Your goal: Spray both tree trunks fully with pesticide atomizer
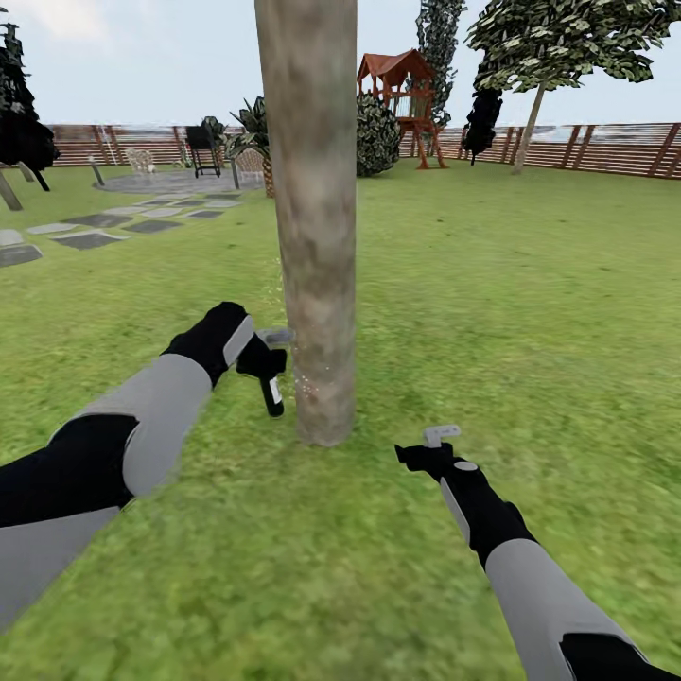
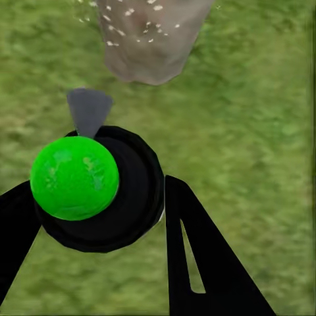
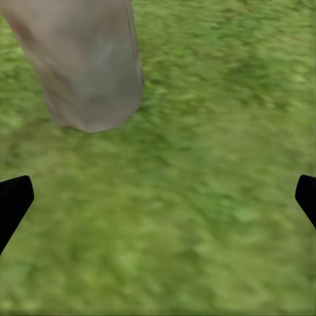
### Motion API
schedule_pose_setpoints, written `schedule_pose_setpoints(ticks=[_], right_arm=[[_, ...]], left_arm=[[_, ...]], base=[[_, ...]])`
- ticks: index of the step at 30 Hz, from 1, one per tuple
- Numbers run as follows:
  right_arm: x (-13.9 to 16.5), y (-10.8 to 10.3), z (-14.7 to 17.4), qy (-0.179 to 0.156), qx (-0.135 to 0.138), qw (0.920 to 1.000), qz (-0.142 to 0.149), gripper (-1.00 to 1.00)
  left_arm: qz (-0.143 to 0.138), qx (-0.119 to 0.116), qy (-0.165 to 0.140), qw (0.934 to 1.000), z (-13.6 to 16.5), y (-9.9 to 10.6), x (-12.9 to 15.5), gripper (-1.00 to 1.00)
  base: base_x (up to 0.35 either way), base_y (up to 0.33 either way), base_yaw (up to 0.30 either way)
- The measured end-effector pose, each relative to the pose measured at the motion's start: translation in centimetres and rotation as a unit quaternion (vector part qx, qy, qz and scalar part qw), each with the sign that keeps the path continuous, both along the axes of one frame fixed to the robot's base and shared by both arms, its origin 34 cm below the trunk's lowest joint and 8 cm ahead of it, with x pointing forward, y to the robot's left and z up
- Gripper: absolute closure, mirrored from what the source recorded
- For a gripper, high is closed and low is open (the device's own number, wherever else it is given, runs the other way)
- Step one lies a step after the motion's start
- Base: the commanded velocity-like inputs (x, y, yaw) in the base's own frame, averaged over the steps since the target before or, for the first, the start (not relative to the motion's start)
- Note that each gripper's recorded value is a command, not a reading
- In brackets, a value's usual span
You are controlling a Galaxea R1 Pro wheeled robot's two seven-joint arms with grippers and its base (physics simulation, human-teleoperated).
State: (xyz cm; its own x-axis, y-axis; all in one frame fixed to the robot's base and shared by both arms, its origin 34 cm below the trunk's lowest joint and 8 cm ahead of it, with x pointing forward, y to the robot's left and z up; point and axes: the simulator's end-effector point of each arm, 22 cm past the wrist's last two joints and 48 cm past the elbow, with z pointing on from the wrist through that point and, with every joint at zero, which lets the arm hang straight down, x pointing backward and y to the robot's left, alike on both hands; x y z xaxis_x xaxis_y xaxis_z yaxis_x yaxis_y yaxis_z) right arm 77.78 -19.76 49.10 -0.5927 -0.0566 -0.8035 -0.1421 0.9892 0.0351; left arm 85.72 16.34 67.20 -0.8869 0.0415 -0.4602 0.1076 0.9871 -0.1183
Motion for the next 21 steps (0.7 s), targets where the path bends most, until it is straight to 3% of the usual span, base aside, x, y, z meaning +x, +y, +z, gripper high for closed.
schedule_pose_setpoints(ticks=[3,12,17,21], right_arm=[[0.0,0.0,0.0,0.0,0.0,1.0,0.0,-1.0],[0.0,0.0,-0.1,0.001,0.0,1.0,0.0,-1.0],[0.0,0.0,-0.1,0.001,0.0,1.0,0.001,-1.0],[0.0,0.1,-0.1,0.001,0.0,1.0,0.001,-1.0]], left_arm=[[0.001,0.002,-0.01,0.9999,1.6,0.2,0.8,1.0],[-0.002,0.001,-0.003,1.0,0.5,-0.2,0.3,1.0],[0.0,0.001,0.009,1.0,-1.2,0.0,-0.6,1.0],[0.001,0.0,0.001,1.0,-0.3,0.1,-0.1,1.0]], base=[[0.0,0.0,0.0],[-0.183,0.0,0.0],[-0.024,0.0,0.0],[0.0,0.0,0.0]])
